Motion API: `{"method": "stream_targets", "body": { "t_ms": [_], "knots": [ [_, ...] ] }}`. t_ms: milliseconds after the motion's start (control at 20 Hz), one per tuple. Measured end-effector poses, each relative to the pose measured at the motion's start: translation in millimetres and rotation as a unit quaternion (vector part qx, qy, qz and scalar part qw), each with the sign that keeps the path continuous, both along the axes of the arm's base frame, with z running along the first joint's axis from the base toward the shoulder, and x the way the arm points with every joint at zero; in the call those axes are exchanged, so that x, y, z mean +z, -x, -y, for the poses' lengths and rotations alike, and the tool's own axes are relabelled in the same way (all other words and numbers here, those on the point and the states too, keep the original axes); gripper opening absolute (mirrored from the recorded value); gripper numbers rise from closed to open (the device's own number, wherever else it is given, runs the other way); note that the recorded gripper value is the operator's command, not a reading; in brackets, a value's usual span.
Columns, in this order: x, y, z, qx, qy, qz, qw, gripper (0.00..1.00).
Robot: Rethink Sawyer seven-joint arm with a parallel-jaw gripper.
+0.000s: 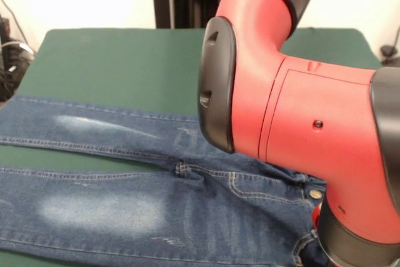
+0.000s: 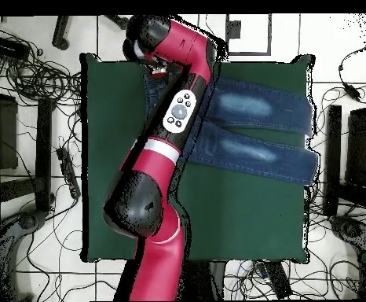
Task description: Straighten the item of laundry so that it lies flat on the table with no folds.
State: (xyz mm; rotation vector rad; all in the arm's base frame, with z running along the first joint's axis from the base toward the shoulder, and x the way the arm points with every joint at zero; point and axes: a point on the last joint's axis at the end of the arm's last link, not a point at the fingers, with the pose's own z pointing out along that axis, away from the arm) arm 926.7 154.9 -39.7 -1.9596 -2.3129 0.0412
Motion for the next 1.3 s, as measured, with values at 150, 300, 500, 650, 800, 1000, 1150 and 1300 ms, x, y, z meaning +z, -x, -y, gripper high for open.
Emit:
{"method": "stream_targets", "body": {
  "t_ms": [150,300,500,650,800,1000,1150,1300],
  "knots": [
    [-1,-2.6,-1,-0.001,0.002,0.003,1.0,0.0],
    [-2,-4.4,-2,0.0,0.006,0.005,1.0,0.0],
    [-4,-5.4,-2,0.001,0.01,0.004,0.9999,0.0],
    [-4,-5.5,-4,0.002,0.012,0.001,0.9999,0.0],
    [-2,-6.3,-6,0.005,0.014,-0.001,0.9999,0.0],
    [3,-7.4,-10,0.007,0.015,-0.003,0.9999,0.0],
    [6,-8.6,-13,0.007,0.012,-0.003,0.9999,1.0],
    [7,-9.9,-16,0.007,0.01,0.0,0.9999,1.0]
  ]
}}
